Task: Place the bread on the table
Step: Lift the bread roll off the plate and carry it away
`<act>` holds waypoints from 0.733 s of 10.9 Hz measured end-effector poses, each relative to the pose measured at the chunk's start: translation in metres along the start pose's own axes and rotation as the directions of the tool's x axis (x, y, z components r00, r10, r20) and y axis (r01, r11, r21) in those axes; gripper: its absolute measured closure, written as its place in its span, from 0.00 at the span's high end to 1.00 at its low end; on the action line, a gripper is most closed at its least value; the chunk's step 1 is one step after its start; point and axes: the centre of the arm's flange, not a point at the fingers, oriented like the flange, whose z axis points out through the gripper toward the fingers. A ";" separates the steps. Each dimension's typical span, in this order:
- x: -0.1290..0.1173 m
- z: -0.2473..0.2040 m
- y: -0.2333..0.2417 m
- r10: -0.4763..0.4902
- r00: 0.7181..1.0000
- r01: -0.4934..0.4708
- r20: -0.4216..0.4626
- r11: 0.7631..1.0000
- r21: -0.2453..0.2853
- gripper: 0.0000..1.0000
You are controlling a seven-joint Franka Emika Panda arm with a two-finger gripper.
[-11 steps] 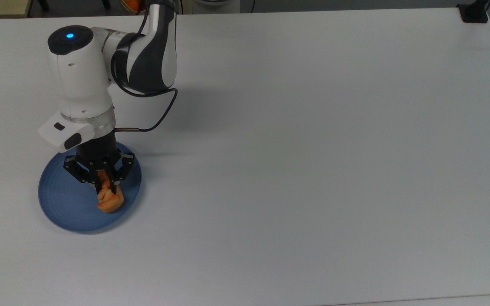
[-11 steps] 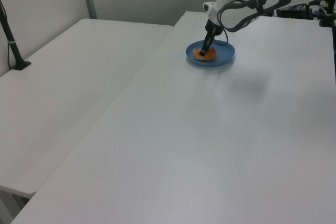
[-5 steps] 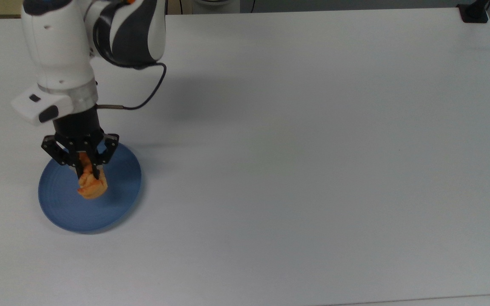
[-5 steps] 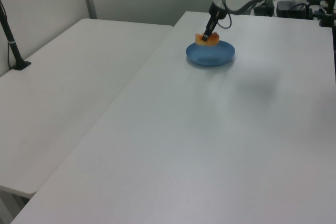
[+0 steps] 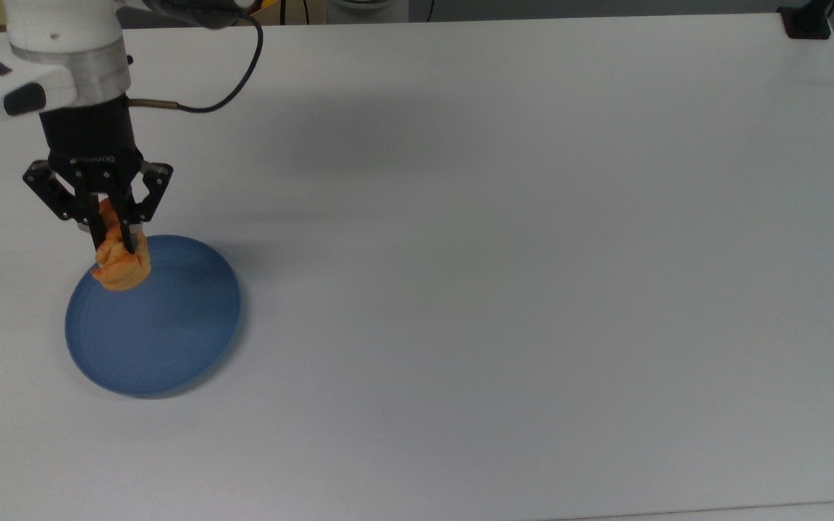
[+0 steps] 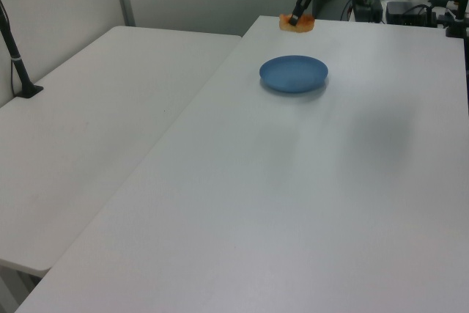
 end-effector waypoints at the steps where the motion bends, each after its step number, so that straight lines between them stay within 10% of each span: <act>1: 0.000 -0.006 0.000 0.018 1.000 -0.018 0.002 1.000 0.002 0.28; 8: -0.048 -0.042 0.039 0.144 0.981 -0.133 0.130 0.987 -0.090 0.28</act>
